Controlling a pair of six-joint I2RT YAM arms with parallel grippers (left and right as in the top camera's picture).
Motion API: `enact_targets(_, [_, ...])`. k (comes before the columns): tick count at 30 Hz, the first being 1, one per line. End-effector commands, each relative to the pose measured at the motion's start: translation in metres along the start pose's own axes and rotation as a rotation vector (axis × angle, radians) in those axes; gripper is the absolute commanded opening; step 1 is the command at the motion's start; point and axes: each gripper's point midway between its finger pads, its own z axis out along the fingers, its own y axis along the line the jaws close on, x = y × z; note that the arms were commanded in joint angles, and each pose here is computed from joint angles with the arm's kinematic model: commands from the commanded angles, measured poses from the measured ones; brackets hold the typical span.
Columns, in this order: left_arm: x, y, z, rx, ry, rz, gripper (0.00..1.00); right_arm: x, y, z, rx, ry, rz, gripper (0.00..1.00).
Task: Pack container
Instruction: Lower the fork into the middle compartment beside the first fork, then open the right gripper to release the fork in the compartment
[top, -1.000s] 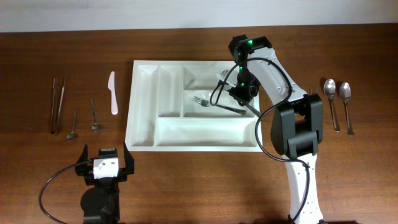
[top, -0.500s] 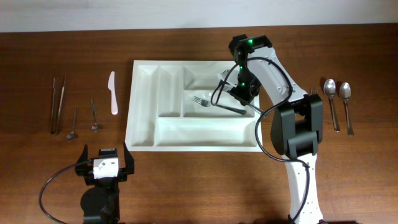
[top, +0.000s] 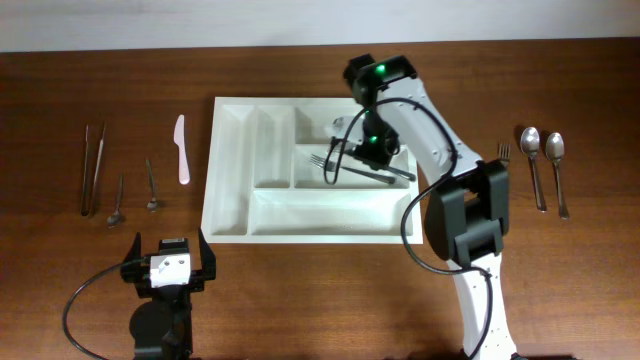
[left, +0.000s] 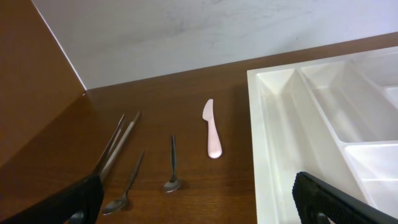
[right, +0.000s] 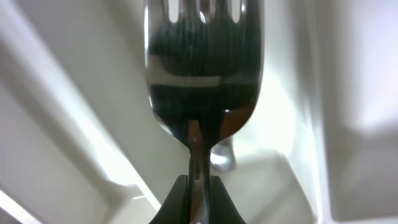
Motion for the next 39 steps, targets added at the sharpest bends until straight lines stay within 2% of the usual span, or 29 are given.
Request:
enact_targets(1, [0.0,-0.003,0.0,0.013,-0.009,0.008,0.99,-0.016,0.013,-0.025,0.047,-0.039,-0.119,0.05])
enact_targets(9, [0.0,-0.003,0.0,0.013,-0.009,0.008,0.99,-0.032,0.036,-0.025,-0.031,-0.109,-0.292,0.05])
enact_targets(13, [0.0,-0.003,0.0,0.013,-0.009,0.008,0.99,-0.034,0.034,-0.025,-0.014,-0.114,-0.387,0.04])
enact_targets(22, [0.0,-0.003,0.0,0.013,-0.009,0.008,0.99,-0.043,0.023,-0.026,0.037,-0.146,-0.483,0.04])
enact_targets(39, [0.0,-0.003,0.0,0.013,-0.009,0.008,0.99,-0.048,0.003,-0.006,0.055,-0.159,-0.489,0.04])
